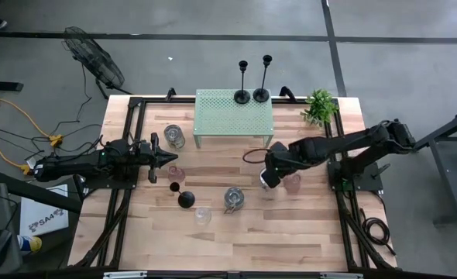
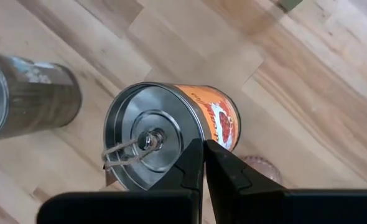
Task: Pick & Place candle stick holders
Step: Put the bottom silver scented candle on the shelf
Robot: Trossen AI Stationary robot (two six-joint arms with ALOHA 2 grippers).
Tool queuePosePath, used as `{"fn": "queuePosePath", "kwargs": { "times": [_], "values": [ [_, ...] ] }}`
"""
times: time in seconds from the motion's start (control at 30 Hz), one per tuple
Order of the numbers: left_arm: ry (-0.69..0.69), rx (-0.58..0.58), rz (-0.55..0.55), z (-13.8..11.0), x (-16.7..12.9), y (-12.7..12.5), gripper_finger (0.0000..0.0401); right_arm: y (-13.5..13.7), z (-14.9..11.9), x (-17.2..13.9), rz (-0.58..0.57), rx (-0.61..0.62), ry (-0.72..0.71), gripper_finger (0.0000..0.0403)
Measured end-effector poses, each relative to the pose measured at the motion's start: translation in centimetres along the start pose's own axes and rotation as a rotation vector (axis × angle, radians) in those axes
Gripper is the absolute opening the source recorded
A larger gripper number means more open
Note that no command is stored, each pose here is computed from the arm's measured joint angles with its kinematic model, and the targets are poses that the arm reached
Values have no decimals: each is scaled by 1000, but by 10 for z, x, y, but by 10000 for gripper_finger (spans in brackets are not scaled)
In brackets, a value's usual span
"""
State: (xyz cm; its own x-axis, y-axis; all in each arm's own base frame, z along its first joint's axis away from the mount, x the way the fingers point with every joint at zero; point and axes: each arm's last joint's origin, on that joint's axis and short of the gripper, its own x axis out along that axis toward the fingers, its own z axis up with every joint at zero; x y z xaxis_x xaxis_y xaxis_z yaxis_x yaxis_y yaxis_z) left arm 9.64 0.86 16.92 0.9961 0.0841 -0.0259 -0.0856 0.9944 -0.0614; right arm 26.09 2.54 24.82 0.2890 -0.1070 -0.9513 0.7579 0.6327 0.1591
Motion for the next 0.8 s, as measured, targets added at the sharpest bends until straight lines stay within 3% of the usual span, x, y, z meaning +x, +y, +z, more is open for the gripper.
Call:
{"fn": "queuePosePath", "kwargs": {
  "times": [0.8],
  "values": [
    [1, 0, -1, 0, 0, 0, 0, -21, 21, 19, -122, 4, 89, 3]
  ]
}}
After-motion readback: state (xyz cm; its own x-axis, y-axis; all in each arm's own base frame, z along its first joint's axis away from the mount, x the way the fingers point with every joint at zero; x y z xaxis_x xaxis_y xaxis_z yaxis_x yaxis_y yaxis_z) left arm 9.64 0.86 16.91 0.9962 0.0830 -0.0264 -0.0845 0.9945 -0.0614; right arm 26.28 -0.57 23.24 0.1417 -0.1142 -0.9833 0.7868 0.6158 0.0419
